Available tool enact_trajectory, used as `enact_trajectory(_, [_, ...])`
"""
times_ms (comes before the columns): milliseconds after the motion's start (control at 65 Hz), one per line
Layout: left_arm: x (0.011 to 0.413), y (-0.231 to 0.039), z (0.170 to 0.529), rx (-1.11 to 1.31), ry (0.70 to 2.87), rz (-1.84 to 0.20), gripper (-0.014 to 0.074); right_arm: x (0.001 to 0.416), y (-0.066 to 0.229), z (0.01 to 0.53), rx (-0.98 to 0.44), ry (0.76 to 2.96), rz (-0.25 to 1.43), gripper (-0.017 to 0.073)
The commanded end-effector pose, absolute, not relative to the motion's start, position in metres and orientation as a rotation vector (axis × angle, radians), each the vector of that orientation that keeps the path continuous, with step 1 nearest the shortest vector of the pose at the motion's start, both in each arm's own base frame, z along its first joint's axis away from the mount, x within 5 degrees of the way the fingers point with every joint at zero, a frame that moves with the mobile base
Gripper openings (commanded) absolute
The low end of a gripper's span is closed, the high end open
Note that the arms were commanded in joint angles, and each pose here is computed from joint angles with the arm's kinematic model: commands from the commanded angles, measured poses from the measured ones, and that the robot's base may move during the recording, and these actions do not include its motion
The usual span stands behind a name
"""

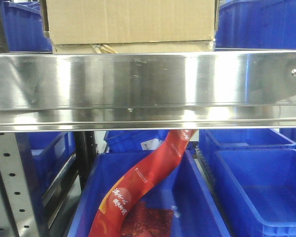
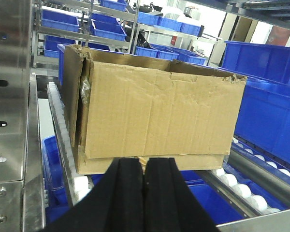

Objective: Stack two boxes on right shelf middle

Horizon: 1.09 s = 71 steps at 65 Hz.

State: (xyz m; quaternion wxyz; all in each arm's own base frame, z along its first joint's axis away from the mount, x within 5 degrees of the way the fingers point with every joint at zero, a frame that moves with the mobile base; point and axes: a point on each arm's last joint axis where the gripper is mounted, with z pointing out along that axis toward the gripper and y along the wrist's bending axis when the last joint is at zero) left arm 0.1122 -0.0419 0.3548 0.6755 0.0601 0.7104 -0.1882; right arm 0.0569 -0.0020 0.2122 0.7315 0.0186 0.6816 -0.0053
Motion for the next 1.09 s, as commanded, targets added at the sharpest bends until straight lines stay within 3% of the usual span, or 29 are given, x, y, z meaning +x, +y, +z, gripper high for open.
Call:
enact_trajectory(0, [0.1104,-0.0419,0.3587,0.136,1.565,-0.434,-0.0092,0.0559,-0.0022,0.2157,0.043,1.456,-0.015,-0.0162])
enact_trajectory(369, [0.1104,-0.0419,0.3586,0.136,1.565,-0.434,-0.0092,0.0564,-0.0023,0.2064,0.000,1.559,-0.062,-0.0162])
enact_trajectory(1077, [0.1104,-0.0419,0.3586,0.136,1.565,-0.434,-0.0092,0.0560,-0.0022,0.2147,0.007,1.467,-0.057,-0.0162])
